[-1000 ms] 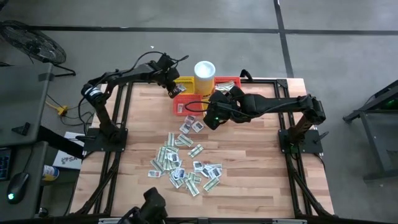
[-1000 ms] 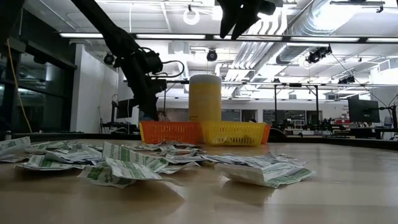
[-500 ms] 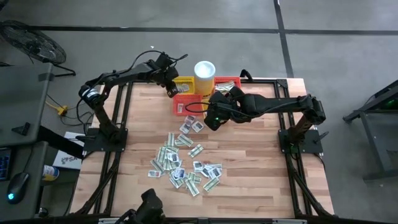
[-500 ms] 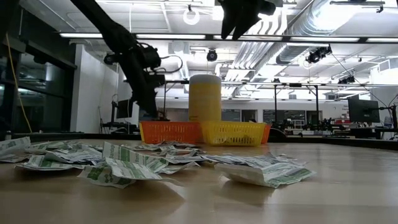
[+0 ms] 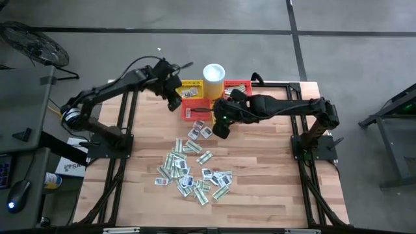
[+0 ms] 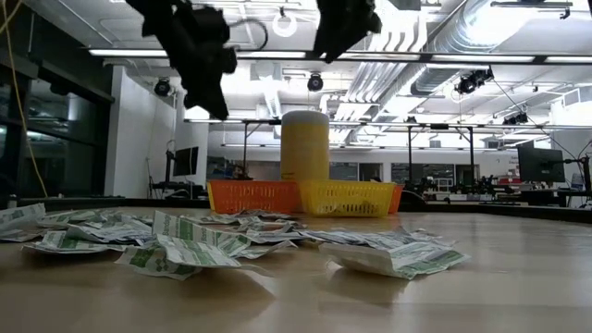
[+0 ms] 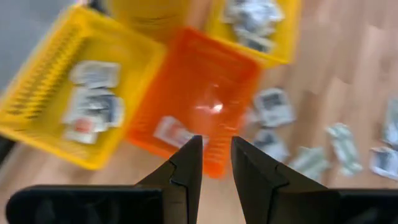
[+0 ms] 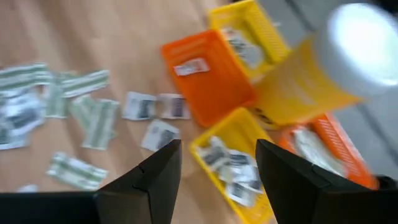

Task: Pick & Place First Aid Supplies
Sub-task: Put the black towelette pack into the bottom yellow basket

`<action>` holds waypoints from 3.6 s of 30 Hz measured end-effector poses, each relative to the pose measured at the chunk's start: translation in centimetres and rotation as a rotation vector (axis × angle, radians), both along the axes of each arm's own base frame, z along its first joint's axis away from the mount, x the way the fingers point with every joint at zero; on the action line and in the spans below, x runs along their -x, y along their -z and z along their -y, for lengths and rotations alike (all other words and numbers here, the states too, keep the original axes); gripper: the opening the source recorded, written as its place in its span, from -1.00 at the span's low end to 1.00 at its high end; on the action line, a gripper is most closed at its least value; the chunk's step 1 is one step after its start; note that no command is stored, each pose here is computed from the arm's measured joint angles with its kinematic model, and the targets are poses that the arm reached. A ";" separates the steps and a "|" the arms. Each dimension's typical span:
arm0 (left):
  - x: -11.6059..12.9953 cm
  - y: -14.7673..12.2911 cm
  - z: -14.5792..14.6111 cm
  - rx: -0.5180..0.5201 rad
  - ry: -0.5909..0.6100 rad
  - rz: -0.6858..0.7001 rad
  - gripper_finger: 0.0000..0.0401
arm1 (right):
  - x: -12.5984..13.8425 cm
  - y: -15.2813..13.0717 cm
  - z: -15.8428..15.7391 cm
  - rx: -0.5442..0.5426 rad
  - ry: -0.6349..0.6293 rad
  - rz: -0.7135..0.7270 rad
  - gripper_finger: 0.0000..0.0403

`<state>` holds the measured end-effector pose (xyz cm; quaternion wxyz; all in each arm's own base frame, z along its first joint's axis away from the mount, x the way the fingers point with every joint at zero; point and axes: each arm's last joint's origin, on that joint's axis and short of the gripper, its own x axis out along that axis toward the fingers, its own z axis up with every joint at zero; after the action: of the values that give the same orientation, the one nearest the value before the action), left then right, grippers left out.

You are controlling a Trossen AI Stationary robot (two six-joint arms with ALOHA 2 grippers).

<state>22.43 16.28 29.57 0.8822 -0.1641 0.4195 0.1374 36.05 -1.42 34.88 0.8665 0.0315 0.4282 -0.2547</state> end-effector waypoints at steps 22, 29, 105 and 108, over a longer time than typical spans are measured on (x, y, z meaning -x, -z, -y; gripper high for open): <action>5.5 3.8 14.9 0.124 -0.082 0.243 -0.58 | -5.5 8.2 -1.1 -0.117 -0.560 -0.244 -0.01; 6.3 4.8 17.2 0.115 -0.078 0.237 -0.58 | -7.2 12.0 -1.2 -0.115 -0.667 -0.315 -0.01; 6.6 5.3 18.3 0.076 -0.039 0.192 -0.58 | -8.6 22.2 -3.7 -0.492 0.298 -0.352 -0.46; 6.6 5.3 18.3 0.077 -0.039 0.192 -0.58 | -8.6 22.2 -3.7 -0.500 0.296 -0.356 -0.62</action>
<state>15.80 -2.04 24.23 0.9085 -0.2183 0.3347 0.1222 44.63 2.28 12.69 0.6972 0.2595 0.6129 -0.2663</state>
